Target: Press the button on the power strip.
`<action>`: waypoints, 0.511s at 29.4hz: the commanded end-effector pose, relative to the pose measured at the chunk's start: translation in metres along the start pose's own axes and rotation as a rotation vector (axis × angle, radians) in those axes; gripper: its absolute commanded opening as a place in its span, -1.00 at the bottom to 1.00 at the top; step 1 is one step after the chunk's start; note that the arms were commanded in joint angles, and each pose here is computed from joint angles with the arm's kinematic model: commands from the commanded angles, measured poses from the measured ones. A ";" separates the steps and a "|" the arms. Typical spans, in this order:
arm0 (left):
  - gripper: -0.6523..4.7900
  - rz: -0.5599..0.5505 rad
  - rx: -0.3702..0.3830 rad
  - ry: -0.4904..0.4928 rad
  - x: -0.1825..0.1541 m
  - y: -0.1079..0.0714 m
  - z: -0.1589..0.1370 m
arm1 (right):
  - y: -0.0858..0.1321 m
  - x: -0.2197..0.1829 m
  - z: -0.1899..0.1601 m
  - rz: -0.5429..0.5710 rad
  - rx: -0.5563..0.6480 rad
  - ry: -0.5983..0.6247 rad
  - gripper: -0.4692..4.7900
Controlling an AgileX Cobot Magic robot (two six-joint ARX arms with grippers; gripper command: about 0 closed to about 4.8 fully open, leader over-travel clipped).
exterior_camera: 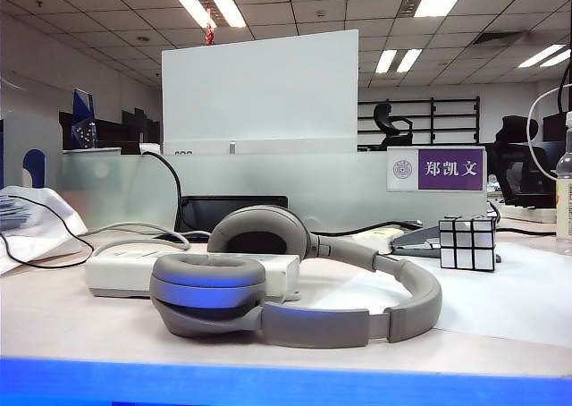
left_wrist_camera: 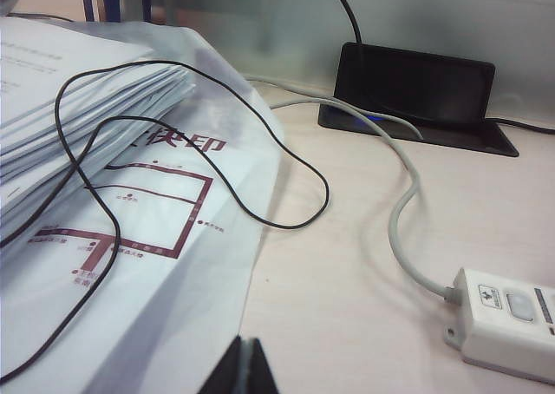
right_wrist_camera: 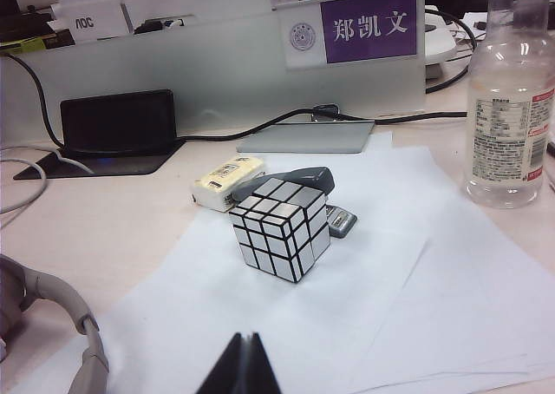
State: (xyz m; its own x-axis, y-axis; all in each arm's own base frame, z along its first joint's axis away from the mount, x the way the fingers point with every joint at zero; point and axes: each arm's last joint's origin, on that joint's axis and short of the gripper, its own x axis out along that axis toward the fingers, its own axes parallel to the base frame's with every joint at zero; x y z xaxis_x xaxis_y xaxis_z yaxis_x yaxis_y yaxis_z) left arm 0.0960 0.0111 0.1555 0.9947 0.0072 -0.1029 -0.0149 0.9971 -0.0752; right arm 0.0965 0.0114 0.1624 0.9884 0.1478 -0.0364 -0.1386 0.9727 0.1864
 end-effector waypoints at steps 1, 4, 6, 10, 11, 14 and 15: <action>-0.78 0.055 0.035 -0.016 0.000 0.002 0.002 | 0.000 0.000 0.001 -0.003 -0.004 -0.011 -0.82; -0.78 0.153 0.011 -0.026 -0.001 0.004 0.002 | 0.000 0.000 0.001 -0.003 -0.004 -0.011 -0.82; -0.78 0.141 0.001 -0.024 0.000 0.004 0.002 | 0.000 0.000 0.001 -0.003 -0.004 -0.011 -0.82; -0.78 0.098 0.003 -0.018 0.000 0.001 0.001 | 0.000 0.000 0.001 -0.004 -0.004 -0.012 -0.82; -0.78 0.098 0.004 -0.019 0.000 0.000 0.002 | 0.000 0.000 0.001 -0.003 -0.004 -0.011 -0.82; -0.78 0.082 0.005 -0.020 0.000 -0.001 0.002 | 0.000 0.000 0.001 -0.003 -0.003 -0.011 -0.82; -0.78 0.082 0.005 -0.020 0.000 -0.001 0.002 | 0.000 0.000 0.001 -0.003 -0.004 -0.011 -0.82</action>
State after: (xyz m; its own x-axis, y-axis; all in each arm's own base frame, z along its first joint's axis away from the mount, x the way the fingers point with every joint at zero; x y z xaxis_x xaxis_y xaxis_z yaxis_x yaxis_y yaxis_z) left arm 0.0963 0.0104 0.1556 0.9904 0.0916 -0.1034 -0.0980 0.9934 -0.0594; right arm 0.0965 0.0113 0.1624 0.9884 0.1474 -0.0364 -0.1382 0.9727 0.1864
